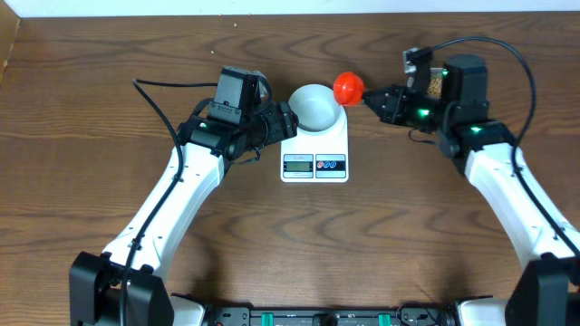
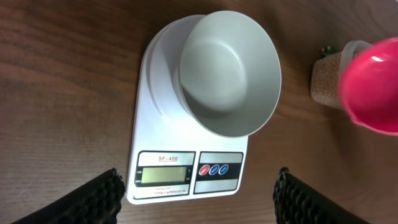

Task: Scoop item into bowl and weigh 50g on scale
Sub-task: 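Carry the red scoop with the right gripper to the soybean tub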

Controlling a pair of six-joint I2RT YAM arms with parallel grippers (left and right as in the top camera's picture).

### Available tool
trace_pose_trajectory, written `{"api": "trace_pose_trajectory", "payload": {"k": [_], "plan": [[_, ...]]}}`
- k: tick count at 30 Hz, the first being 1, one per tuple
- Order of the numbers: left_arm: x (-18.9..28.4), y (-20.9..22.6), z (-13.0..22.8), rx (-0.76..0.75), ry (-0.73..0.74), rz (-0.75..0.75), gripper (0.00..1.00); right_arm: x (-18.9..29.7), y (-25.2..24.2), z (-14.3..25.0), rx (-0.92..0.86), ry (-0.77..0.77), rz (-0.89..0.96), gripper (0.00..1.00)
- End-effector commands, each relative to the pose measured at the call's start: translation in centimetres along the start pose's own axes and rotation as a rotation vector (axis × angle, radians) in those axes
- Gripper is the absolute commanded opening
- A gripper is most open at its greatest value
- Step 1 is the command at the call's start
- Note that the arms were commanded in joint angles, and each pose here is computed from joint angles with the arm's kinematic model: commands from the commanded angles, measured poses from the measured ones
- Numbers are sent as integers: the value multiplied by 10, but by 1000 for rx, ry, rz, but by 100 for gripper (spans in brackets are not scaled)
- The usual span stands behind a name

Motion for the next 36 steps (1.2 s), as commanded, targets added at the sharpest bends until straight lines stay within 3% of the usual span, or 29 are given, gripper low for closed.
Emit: {"api": "trace_pose_trajectory", "payload": {"k": [1, 9, 16, 21, 23, 27, 30, 36], "plan": [[4, 2, -1, -66, -8, -10, 77, 22, 17, -9, 59, -34, -28, 1], [4, 2, 1, -153, 2, -15, 75, 52, 12, -20, 99, -27, 128, 1], [5, 2, 1, -204, 1, -14, 66, 79, 26, -36, 197, -41, 310, 1], [2, -7, 8, -226, 20, 5, 55, 95, 31, -45, 203, -60, 352, 1], [0, -17, 17, -253, 46, 18, 40, 101, 24, -47, 181, -67, 370, 1], [-4, -32, 37, -295, 108, 27, 25, 112, 10, -48, 142, -68, 431, 1], [-8, -41, 54, -323, 158, 21, 8, 119, -1, -46, 126, -63, 500, 1], [-30, -50, 73, -299, 181, -63, 7, 121, -5, -43, 125, -47, 524, 1]]}}
Point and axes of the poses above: each gripper's point midway between its finger pads, its own x axis back along the fingers, its own y axis along the line the jaws close on, z = x × y, the point moved 7 cm from there along x, back along the fingers, and after that the axes turned 4 degrees about -x, right-handed, at the moved point
